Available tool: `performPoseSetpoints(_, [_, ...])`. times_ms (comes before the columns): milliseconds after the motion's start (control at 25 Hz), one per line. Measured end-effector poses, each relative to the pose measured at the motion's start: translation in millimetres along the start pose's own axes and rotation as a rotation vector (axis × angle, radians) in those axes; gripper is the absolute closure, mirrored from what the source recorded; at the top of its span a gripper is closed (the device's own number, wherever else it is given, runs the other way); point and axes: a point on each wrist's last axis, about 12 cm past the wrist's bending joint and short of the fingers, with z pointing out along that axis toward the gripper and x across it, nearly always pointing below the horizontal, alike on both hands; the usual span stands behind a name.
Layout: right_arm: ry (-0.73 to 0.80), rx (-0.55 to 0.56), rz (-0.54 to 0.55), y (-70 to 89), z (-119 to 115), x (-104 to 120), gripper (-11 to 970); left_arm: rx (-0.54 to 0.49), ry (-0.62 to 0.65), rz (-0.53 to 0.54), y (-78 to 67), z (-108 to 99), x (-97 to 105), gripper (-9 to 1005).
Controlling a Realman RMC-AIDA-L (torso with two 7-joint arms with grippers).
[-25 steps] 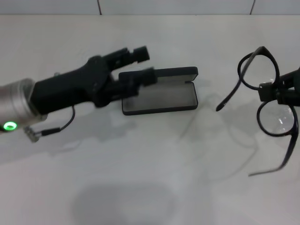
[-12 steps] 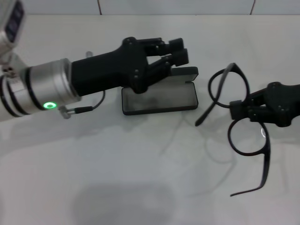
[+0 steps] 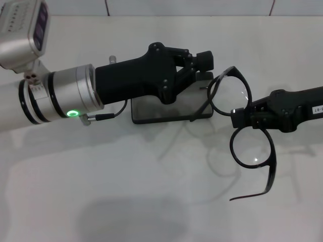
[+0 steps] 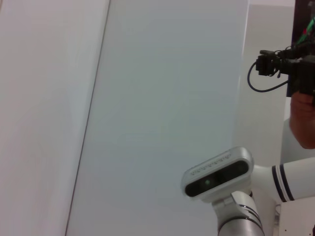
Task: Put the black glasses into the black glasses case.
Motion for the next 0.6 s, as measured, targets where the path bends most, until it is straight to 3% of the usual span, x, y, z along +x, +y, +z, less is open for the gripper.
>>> performPoseSetpoints(600, [0.008, -0.015, 0.018, -1.0, 13.1, -3.2, 847, 0.023, 0.032, 0.001, 3.7, 19.1, 2.6, 993])
